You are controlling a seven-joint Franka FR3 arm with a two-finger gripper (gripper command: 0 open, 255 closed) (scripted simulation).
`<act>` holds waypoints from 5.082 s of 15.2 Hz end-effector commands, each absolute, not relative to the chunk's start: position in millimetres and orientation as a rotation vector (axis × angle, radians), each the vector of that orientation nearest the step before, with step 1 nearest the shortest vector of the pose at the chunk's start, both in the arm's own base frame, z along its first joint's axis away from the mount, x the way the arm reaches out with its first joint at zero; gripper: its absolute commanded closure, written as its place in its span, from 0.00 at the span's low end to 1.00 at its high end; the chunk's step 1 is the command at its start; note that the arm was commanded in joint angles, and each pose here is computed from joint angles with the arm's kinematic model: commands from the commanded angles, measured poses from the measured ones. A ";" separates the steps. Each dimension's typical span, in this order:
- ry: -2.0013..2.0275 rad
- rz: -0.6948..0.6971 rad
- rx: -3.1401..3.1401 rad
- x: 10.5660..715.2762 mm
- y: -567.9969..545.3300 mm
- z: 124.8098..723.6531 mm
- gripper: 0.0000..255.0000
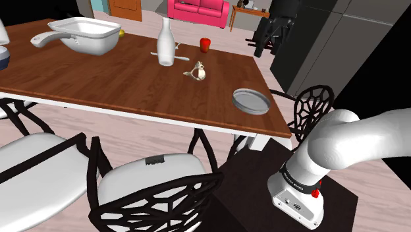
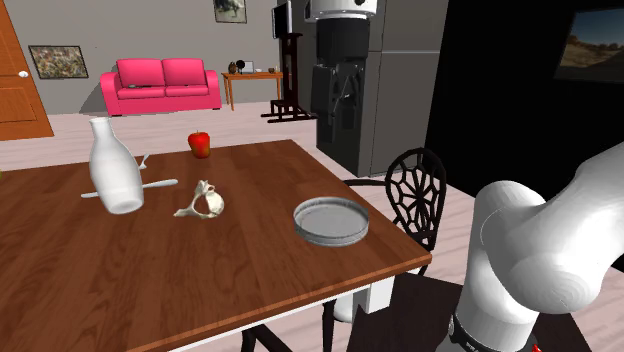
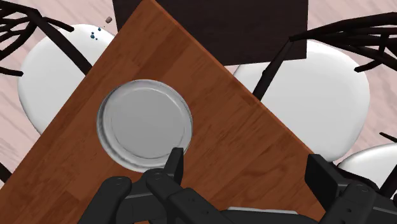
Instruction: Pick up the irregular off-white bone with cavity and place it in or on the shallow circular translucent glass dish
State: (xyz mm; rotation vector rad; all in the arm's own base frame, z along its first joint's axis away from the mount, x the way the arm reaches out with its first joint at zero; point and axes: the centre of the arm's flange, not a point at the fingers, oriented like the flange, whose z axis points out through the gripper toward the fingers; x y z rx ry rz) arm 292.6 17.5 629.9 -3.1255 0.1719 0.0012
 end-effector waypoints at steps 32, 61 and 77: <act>0.233 -0.131 -3.084 634.2 -89.4 454.0 0.00; 0.143 0.002 -3.215 675.5 -64.4 410.8 0.00; -0.160 0.452 -3.528 720.1 1.8 355.5 0.00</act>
